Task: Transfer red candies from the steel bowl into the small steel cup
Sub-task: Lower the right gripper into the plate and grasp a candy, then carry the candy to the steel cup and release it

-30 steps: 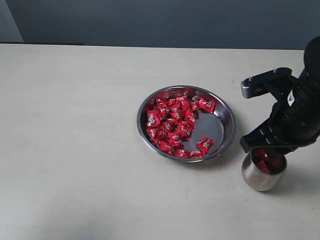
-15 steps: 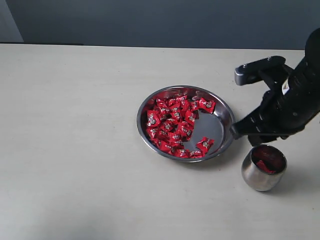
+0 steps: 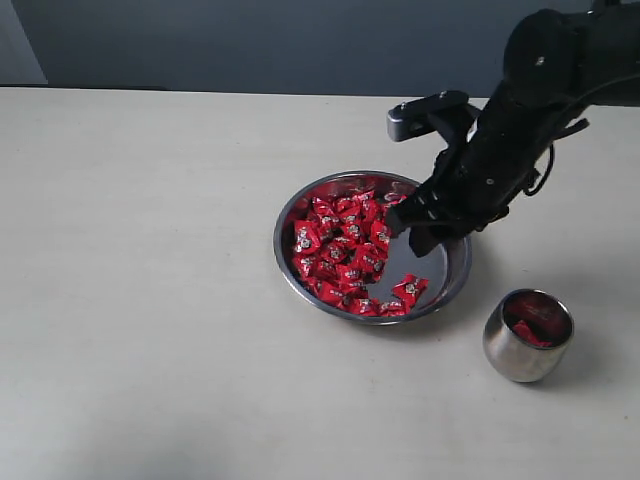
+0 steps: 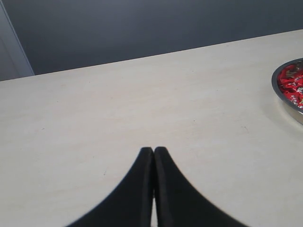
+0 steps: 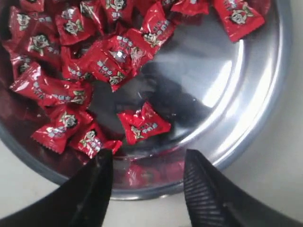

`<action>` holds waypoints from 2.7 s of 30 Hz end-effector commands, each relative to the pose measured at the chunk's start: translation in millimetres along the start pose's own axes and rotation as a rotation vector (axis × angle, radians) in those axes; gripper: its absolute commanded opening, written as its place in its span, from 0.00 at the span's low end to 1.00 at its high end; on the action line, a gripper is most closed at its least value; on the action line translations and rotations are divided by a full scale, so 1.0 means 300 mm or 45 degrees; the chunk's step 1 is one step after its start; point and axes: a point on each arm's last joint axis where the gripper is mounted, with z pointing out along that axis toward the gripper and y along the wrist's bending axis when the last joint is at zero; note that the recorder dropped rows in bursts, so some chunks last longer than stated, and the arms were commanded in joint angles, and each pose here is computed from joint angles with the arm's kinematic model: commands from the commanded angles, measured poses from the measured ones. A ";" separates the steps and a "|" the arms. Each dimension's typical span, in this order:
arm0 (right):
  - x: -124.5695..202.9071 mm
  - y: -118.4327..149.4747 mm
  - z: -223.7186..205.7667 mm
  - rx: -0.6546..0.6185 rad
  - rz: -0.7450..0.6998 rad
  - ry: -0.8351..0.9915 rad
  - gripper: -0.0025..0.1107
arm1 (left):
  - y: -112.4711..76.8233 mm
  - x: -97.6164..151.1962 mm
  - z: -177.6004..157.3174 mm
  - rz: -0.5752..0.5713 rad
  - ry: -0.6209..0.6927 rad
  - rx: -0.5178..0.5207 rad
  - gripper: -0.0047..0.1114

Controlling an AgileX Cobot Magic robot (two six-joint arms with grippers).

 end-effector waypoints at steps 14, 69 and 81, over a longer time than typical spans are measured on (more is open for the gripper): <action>-0.043 0.019 0.238 -0.046 -0.095 0.233 0.43 | -0.001 -0.003 -0.001 -0.003 -0.014 0.009 0.04; 0.322 0.027 -0.209 0.212 0.100 0.030 0.13 | -0.001 -0.003 -0.001 -0.003 -0.014 0.009 0.04; 0.331 -0.035 -0.214 0.187 0.197 0.015 0.13 | -0.001 -0.003 -0.001 -0.003 -0.014 0.009 0.04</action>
